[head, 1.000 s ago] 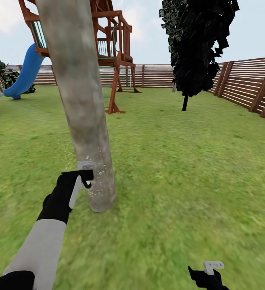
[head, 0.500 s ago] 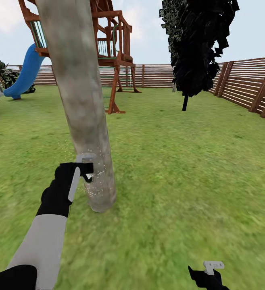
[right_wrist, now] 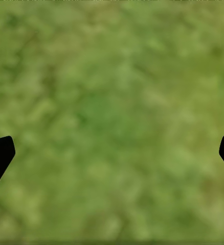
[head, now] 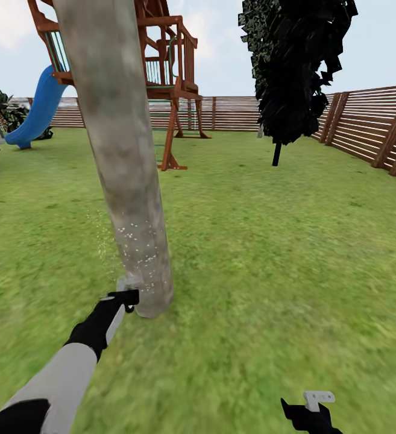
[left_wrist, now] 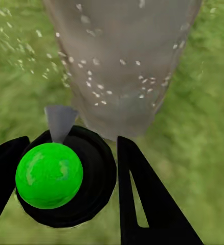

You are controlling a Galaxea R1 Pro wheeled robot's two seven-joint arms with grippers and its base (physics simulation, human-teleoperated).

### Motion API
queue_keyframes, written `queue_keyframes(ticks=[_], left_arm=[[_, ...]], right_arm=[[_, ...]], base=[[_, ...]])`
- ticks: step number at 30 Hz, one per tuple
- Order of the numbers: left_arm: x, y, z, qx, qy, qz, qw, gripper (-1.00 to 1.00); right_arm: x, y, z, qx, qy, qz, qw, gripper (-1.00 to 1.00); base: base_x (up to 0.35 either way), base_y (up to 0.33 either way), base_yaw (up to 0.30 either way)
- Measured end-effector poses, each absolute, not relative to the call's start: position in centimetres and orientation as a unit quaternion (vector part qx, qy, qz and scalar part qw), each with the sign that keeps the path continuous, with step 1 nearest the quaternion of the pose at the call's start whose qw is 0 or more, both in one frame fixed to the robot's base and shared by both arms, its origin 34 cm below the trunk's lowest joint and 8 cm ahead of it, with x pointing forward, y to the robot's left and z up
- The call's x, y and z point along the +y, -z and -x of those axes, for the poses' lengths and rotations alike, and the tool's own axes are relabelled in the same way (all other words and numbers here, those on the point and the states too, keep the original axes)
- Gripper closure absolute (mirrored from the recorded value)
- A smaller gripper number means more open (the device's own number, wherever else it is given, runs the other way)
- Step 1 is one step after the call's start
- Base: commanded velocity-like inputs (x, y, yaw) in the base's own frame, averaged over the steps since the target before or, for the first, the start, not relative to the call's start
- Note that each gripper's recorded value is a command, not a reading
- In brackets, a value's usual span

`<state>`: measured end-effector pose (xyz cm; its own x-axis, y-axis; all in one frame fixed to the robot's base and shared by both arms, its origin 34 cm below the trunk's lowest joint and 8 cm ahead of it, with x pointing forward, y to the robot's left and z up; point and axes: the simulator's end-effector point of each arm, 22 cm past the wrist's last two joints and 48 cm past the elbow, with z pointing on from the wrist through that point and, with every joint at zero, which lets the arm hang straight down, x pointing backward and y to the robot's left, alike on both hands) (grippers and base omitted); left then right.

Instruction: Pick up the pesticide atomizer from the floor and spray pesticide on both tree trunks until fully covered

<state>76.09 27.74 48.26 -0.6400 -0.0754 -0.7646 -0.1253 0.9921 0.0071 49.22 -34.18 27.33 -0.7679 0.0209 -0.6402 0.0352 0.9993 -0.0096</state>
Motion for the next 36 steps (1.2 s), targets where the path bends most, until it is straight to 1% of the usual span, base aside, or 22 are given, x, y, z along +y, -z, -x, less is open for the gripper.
queue_keyframes(ticks=[2,5,7,25,29,36], left_arm=[[27.6,-47.5,-75.9,0.901,-0.028,0.054,0.429,1.0],[27.3,-43.7,-72.8,0.915,-0.024,0.055,0.399,1.0],[26.9,-43.0,-72.1,0.918,-0.024,0.05,0.393,1.0],[26.5,-42.4,-71.5,0.921,-0.022,0.053,0.385,1.0],[26.5,-42.4,-71.5,0.921,-0.022,0.053,0.385,1.0],[26.4,-42.4,-71.5,0.921,-0.021,0.053,0.385,1.0]], right_arm=[[-34.2,-27.3,-49.2,0.94,0.01,-0.015,0.341,-1.0],[-34.2,-27.4,-49.3,0.94,0.011,-0.015,0.341,-1.0],[-34.2,-27.4,-49.3,0.94,0.011,-0.015,0.341,-1.0],[-34.3,-27.4,-49.3,0.94,0.011,-0.015,0.341,-1.0],[-34.3,-27.4,-49.3,0.94,0.011,-0.015,0.341,-1.0],[-34.2,-27.4,-49.3,0.94,0.011,-0.016,0.341,-1.0]], base=[[0.0,0.0,0.0],[0.0,0.0,0.0],[0.0,-0.11,0.0],[0.034,-0.266,0.002],[0.001,-0.271,0.148],[0.032,-0.271,0.26]])
